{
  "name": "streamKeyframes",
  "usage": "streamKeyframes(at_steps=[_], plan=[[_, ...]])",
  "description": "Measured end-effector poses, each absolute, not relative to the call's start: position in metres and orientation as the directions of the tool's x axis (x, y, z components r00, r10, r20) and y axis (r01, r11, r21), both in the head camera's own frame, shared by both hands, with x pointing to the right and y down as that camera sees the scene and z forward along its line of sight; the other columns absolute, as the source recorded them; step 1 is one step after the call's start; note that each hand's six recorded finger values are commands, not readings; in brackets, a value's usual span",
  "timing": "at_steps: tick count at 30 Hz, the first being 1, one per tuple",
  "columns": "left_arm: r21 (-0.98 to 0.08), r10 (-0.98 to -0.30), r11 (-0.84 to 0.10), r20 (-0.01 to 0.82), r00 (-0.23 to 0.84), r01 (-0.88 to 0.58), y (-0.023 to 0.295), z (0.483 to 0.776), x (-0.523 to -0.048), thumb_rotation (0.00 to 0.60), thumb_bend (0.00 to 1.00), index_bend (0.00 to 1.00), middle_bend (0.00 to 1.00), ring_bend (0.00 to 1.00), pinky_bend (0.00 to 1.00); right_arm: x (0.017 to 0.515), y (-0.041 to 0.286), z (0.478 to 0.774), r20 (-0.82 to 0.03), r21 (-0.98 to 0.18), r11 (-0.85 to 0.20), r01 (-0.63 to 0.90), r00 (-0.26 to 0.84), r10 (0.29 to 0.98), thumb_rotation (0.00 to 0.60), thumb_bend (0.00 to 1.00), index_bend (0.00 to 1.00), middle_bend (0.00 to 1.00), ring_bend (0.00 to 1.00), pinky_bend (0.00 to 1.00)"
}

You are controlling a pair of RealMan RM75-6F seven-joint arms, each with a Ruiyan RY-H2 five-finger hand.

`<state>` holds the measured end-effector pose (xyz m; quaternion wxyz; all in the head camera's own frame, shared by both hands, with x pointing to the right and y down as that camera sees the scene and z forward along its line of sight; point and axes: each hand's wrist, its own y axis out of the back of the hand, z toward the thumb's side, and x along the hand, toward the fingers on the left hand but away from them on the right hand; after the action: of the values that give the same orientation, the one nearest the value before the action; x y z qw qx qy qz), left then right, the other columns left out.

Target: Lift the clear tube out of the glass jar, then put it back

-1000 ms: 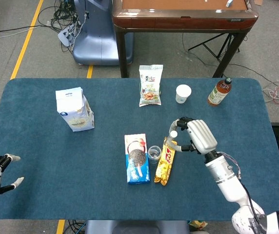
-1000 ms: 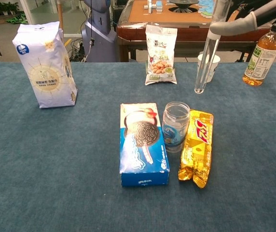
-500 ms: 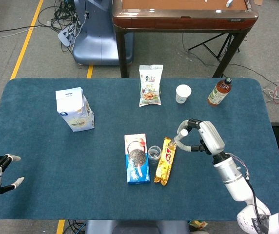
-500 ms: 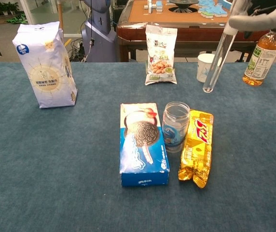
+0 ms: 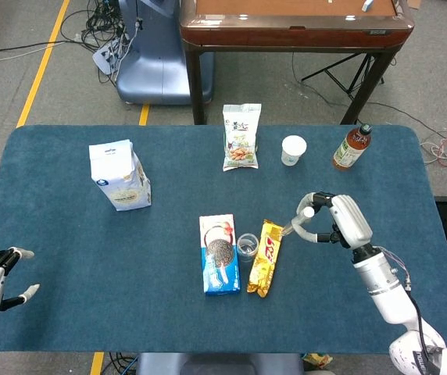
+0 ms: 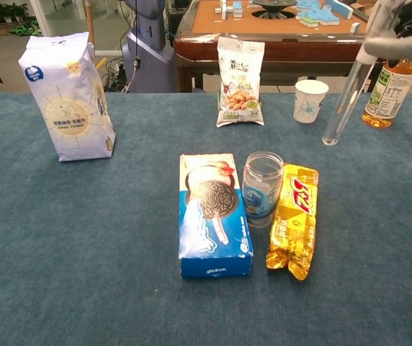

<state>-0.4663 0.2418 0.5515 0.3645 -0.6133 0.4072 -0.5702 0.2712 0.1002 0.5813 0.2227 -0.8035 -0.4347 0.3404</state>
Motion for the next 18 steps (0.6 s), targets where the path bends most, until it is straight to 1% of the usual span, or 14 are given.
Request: streamKeyframes(at_steps=[3, 5, 7, 9, 11, 14, 17, 18], plan=[[-0.912, -0.916, -0.402, 0.402, 0.017, -0.085, 0.2417, 0.5512, -0.4665, 0.6, 0.16, 0.36, 0.36, 0.32, 0.43, 0.2755, 0.1017, 0.584, -0.397, -0.74, -0.523, 0.423, 0.353, 0.847, 0.6, 0.46, 0.79, 0.67, 0.5, 0.49], [-0.912, -0.916, -0.402, 0.402, 0.016, -0.085, 0.2417, 0.5512, -0.4667, 0.6, 0.16, 0.36, 0.36, 0.32, 0.43, 0.2783, 0.1025, 0.5863, -0.42, -0.767, -0.524, 0.37, 0.326, 0.847, 0.6, 0.46, 0.79, 0.67, 0.5, 0.49], [-0.912, -0.916, -0.402, 0.402, 0.016, -0.086, 0.2415, 0.551, -0.4668, 0.6, 0.16, 0.36, 0.36, 0.32, 0.43, 0.2803, 0.1029, 0.5881, -0.431, -0.785, -0.521, 0.336, 0.308, 0.848, 0.6, 0.46, 0.79, 0.67, 0.5, 0.49], [-0.912, -0.916, -0.401, 0.402, 0.016, -0.087, 0.2415, 0.5509, -0.4671, 0.6, 0.16, 0.36, 0.36, 0.32, 0.43, 0.2791, 0.1033, 0.5881, -0.429, -0.786, -0.519, 0.337, 0.308, 0.849, 0.6, 0.46, 0.79, 0.67, 0.5, 0.49], [-0.912, -0.916, -0.401, 0.401, 0.015, -0.089, 0.2414, 0.5507, -0.4673, 0.6, 0.16, 0.36, 0.36, 0.32, 0.43, 0.2779, 0.1034, 0.5876, -0.422, -0.772, -0.518, 0.369, 0.311, 0.852, 0.6, 0.46, 0.79, 0.67, 0.5, 0.49], [-0.912, -0.916, -0.4, 0.4, 0.012, -0.091, 0.2411, 0.5504, -0.4681, 0.6, 0.16, 0.36, 0.36, 0.32, 0.43, 0.2772, 0.103, 0.5862, -0.406, -0.709, -0.514, 0.483, 0.316, 0.857, 0.6, 0.46, 0.79, 0.67, 0.51, 0.49], [-0.912, -0.916, -0.399, 0.4, 0.012, -0.092, 0.2409, 0.5503, -0.4683, 0.6, 0.16, 0.36, 0.36, 0.32, 0.43, 0.2779, 0.1022, 0.585, -0.39, -0.584, -0.502, 0.638, 0.322, 0.863, 0.6, 0.46, 0.79, 0.68, 0.51, 0.49], [-0.912, -0.916, -0.4, 0.401, 0.012, -0.091, 0.241, 0.5503, -0.4682, 0.6, 0.16, 0.36, 0.36, 0.32, 0.43, 0.2784, 0.102, 0.5848, -0.386, -0.523, -0.494, 0.694, 0.324, 0.864, 0.6, 0.46, 0.79, 0.68, 0.51, 0.49]])
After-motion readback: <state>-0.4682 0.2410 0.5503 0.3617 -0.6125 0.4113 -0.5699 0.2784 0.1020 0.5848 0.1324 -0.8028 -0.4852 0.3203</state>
